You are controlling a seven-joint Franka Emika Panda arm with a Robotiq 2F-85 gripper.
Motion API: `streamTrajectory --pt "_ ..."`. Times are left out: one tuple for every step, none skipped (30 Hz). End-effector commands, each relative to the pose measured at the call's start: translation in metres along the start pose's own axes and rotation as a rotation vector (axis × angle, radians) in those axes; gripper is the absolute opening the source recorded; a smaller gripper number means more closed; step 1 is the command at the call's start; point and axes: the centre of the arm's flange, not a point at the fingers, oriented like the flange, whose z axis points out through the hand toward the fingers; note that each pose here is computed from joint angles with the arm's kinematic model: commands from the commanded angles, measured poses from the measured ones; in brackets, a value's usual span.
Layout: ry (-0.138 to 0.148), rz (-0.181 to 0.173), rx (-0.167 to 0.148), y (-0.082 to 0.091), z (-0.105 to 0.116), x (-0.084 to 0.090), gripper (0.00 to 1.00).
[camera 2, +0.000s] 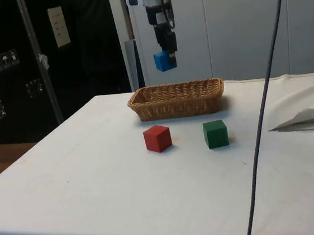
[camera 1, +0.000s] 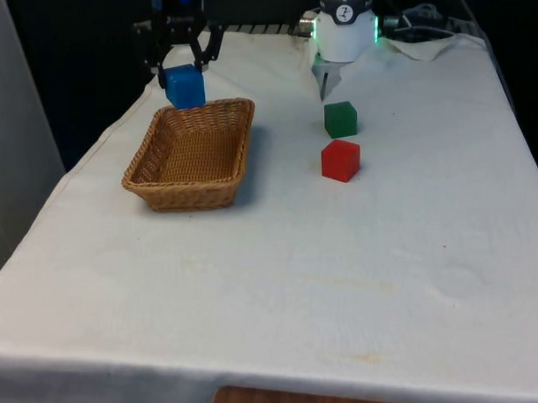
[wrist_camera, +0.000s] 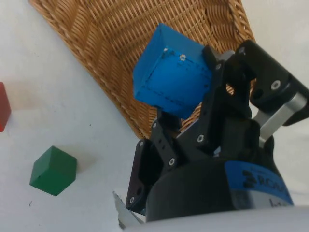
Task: Pick up the blue cube and place it into the basket.
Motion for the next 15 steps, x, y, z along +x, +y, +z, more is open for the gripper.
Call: streamTrajectory --pt "0.003 0.0 0.002 0.001 0.0 0.0 0.07" --pt "0.003 -0.001 0.001 0.001 -0.001 0.0 0.07" --pt "0.003 -0.001 0.001 0.001 -0.001 0.0 0.07" --pt "0.001 -0.002 0.001 0.0 0.0 0.0 0.07" --pt "0.0 0.0 0.0 0.0 0.0 0.0 0.07" --pt "0.001 -0.001 0.001 0.0 0.0 0.0 0.07" --pt "0.001 0.0 0.001 0.0 0.0 0.0 0.07" --pt "0.0 -0.001 0.001 0.0 0.001 0.0 0.07" --pt "0.0 0.0 0.001 0.0 0.002 0.0 0.07" --pt "-0.002 0.0 0.002 0.0 0.003 0.001 0.07" --pt "-0.004 -0.001 0.002 -0.001 0.006 0.001 0.07" --pt "-0.005 0.0 0.002 -0.001 0.009 0.001 0.07" --pt "-0.005 -0.002 0.003 -0.001 0.011 0.001 0.07" --pt "-0.013 -0.002 0.007 -0.001 0.009 0.001 0.07" --pt "-0.006 0.0 0.003 -0.001 0.013 0.001 0.07"
